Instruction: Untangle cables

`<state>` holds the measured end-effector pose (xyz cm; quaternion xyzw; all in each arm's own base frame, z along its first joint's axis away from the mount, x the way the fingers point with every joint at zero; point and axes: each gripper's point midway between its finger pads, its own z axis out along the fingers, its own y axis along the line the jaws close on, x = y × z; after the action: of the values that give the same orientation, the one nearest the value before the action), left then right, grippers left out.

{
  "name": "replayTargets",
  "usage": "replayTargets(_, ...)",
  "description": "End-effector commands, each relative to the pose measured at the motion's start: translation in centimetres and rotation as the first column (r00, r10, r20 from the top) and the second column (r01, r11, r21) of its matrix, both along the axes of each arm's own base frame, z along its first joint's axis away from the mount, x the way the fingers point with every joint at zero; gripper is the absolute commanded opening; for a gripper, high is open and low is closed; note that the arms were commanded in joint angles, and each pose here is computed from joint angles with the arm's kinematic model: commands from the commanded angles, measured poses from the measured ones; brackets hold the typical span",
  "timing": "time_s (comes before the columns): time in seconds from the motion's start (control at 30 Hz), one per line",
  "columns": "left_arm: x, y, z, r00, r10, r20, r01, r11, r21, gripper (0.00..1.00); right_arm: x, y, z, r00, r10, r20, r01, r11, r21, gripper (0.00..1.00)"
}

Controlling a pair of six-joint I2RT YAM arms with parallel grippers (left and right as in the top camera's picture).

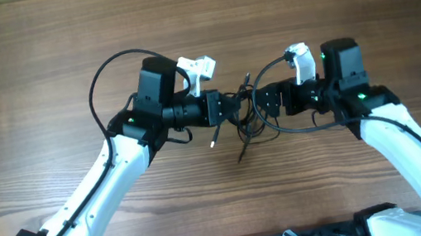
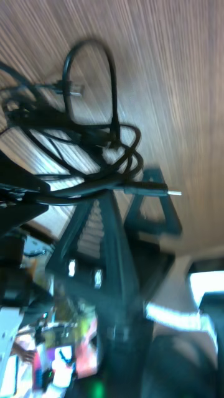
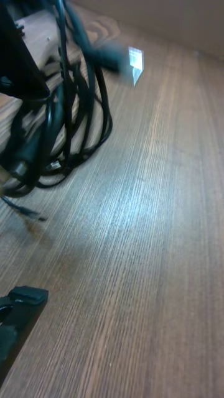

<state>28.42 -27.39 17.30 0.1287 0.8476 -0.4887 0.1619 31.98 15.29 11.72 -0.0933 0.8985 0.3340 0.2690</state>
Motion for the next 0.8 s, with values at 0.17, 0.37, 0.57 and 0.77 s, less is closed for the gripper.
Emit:
replayTargets(0.17,-0.6,-0.7,3.0,0.999,-0.048,-0.019,0.045,0.991,-0.124,0.04,0.5,-0.2,-3.4,0.993,-0.037,-0.113,0.034,0.999,-0.033,0.31)
replayTargets(0.37,1.1,5.3,-2.1,0.976,0.167,-0.143,-0.153,0.983,0.105,0.04,0.3,-5.3,-6.5,0.927,-0.327,-0.184,0.269,0.92,-0.284,0.24)
replayTargets(0.57,1.6,8.7,-4.5,0.935,0.304,-0.185,-0.255,0.935,0.246,0.04,0.5,-5.2,-6.4,0.915,-0.353,-0.193,0.296,0.916,-0.27,0.31)
replayTargets(0.77,0.5,6.0,-3.0,0.963,0.192,-0.191,-0.165,0.975,0.147,0.04,-0.7,1.1,-2.8,0.971,-0.046,-0.234,0.067,0.994,0.083,0.49)
